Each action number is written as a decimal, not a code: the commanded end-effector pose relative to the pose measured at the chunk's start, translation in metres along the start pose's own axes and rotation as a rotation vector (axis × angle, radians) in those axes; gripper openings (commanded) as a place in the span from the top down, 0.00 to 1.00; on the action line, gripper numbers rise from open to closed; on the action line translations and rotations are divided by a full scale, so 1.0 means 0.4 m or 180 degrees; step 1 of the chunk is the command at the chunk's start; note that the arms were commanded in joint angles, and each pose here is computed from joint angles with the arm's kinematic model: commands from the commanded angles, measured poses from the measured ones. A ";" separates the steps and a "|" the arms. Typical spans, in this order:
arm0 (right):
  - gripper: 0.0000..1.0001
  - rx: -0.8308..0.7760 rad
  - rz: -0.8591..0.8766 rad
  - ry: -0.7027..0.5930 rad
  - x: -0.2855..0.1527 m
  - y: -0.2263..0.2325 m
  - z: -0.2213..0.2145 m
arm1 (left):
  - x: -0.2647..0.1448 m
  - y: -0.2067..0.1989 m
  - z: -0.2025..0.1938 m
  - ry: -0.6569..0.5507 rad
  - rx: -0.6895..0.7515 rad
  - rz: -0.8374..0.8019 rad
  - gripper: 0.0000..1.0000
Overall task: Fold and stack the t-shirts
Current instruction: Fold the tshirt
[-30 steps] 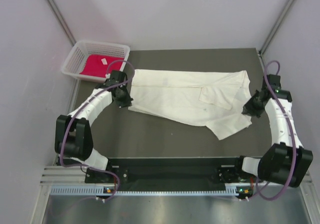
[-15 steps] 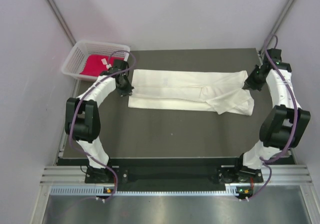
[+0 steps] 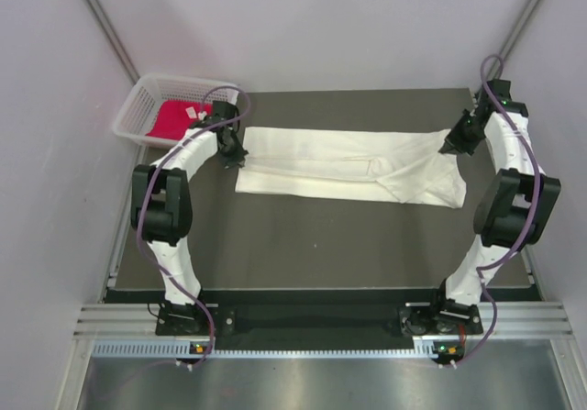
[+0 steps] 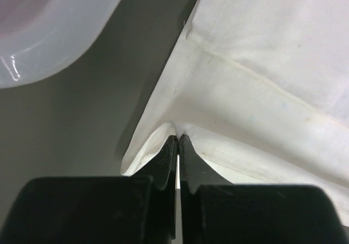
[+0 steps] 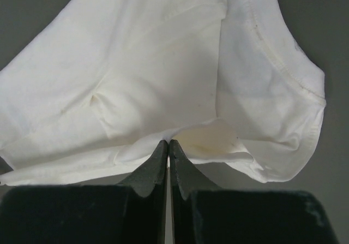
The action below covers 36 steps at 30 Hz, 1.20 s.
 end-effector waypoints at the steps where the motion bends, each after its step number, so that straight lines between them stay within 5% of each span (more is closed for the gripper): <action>1: 1.00 -0.0059 0.0137 -0.0209 -0.014 0.028 0.049 | -0.013 -0.016 0.047 -0.0210 -0.0060 -0.0012 1.00; 30: 0.99 -0.0029 0.0272 -0.0059 0.120 0.033 0.125 | 0.073 -0.041 0.079 -0.0118 -0.0139 -0.0016 1.00; 36: 0.92 -0.0066 0.0424 0.0021 0.190 0.019 0.130 | 0.061 -0.029 0.081 -0.0201 -0.0064 0.0050 0.73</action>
Point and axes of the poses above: each gripper's point midway between its finger pads, its own x axis out along the fingers, its own y axis along the line the jaws close on, z = x × y, the point moved 8 cm from there along -x, back along the fingers, and after that the axes turned 13 degrees about -x, right-handed, at the moved point
